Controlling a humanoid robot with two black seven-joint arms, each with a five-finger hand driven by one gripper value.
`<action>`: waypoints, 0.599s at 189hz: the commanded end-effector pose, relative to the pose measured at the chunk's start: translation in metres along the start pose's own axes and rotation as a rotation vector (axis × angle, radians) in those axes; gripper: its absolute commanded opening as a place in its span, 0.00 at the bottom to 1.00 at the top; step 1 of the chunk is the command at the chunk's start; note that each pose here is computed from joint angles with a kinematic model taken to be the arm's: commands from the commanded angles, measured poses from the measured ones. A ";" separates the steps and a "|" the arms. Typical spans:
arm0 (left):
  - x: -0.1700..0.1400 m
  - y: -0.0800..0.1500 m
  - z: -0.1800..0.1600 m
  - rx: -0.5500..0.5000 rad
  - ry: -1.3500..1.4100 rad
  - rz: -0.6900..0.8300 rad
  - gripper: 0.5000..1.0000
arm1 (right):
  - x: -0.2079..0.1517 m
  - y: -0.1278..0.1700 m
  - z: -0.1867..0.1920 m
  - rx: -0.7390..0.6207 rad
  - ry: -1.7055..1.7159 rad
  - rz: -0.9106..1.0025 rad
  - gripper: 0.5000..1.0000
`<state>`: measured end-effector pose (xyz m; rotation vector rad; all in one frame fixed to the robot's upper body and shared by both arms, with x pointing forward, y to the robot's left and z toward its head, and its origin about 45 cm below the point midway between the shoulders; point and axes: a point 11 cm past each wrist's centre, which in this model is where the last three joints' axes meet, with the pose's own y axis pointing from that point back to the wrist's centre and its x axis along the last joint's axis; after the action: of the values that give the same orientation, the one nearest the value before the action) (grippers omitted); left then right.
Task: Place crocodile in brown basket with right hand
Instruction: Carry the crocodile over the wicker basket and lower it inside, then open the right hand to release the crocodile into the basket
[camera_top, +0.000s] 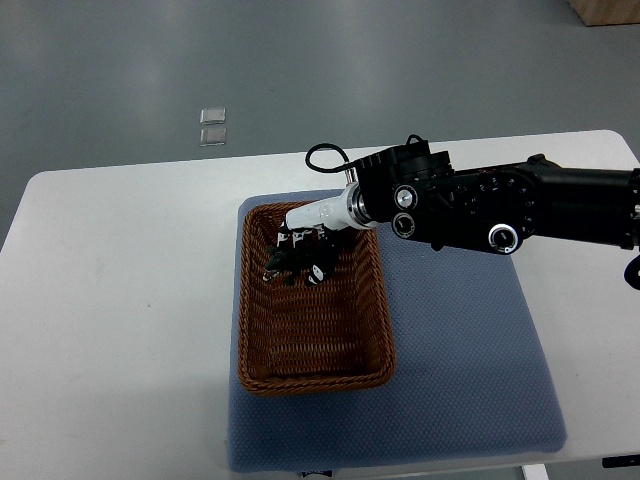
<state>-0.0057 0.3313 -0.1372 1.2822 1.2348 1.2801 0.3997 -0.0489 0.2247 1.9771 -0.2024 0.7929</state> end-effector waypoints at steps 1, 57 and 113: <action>0.000 0.000 -0.001 0.001 0.001 0.000 1.00 | -0.005 -0.004 0.000 0.002 -0.012 0.002 0.29; 0.000 0.000 0.000 0.000 0.002 0.001 1.00 | -0.012 -0.009 0.001 0.001 -0.018 -0.011 0.74; 0.000 0.000 0.000 0.000 0.002 0.000 1.00 | -0.002 0.000 0.014 -0.017 -0.040 0.009 0.85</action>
<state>-0.0056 0.3316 -0.1371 1.2806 1.2365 1.2833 0.3988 -0.0533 0.2134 1.9827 -0.2152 0.7610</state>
